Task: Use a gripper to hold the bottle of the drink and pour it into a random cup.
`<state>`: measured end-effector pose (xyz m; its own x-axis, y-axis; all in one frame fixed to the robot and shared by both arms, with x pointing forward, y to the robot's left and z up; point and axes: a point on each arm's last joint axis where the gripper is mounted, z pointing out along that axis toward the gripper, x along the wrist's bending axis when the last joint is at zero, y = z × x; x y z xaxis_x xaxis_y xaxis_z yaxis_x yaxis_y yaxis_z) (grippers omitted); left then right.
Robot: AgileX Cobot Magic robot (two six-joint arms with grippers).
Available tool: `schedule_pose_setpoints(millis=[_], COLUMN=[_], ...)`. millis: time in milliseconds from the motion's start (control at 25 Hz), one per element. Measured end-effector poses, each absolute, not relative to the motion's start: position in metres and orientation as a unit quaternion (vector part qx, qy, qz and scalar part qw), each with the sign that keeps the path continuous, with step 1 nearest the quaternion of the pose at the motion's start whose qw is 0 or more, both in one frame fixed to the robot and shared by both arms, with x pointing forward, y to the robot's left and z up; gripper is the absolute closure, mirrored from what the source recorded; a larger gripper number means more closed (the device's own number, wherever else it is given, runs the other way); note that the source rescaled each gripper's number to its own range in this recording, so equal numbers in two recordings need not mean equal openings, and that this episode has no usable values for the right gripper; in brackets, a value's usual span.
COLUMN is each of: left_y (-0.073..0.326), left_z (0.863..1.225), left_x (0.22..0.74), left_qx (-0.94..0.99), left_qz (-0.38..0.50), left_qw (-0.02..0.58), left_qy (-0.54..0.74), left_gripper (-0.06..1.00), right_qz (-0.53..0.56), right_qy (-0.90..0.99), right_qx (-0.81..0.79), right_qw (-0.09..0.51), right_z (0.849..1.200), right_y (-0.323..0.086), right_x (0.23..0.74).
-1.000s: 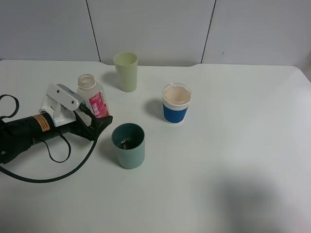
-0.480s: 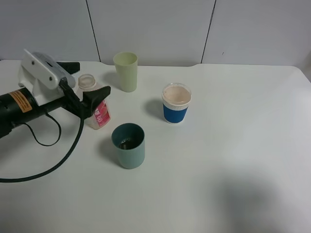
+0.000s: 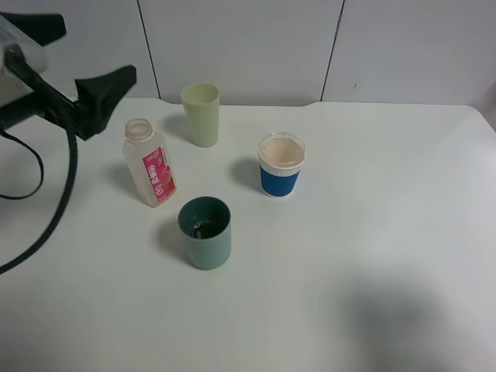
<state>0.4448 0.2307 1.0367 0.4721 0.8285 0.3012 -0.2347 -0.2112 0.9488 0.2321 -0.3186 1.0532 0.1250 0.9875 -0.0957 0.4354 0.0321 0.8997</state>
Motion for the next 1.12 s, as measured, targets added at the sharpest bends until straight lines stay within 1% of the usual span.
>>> schedule_pose_setpoints(millis=[240,400,560,680,840,1040,1120], left_y=[0.248,0.261,0.277,0.289,0.298,0.300,0.300], left_z=[1.090,1.122,1.148,1.159,1.165,1.157,1.152], left_x=[0.412,0.379,0.342,0.318,0.294,0.275,0.268], left_qx=[0.594,0.549,0.497,0.471,0.479,0.525,0.537], left_qz=[0.490,0.509,0.520,0.506,0.481,0.434,0.416], left_qw=[0.573,0.588,0.600,0.600,0.573,0.534,0.527], left_qy=[0.279,0.307,0.350,0.402,0.459,0.501,0.510], left_gripper=[-0.06,-0.06,-0.06,-0.06,-0.06,-0.06,-0.06], right_qz=[0.323,0.323,0.323,0.323,0.323,0.323,0.323], right_qy=[0.577,0.577,0.577,0.577,0.577,0.577,0.577], right_qx=[0.616,0.616,0.616,0.616,0.616,0.616,0.616], right_qw=[0.428,0.428,0.428,0.428,0.428,0.428,0.428], right_z=[1.053,1.053,1.053,1.053,1.053,1.053,1.053], right_y=[-0.319,-0.319,-0.319,-0.319,-0.319,-0.319,-0.319], right_x=[0.232,0.232,0.232,0.232,0.232,0.232,0.232])
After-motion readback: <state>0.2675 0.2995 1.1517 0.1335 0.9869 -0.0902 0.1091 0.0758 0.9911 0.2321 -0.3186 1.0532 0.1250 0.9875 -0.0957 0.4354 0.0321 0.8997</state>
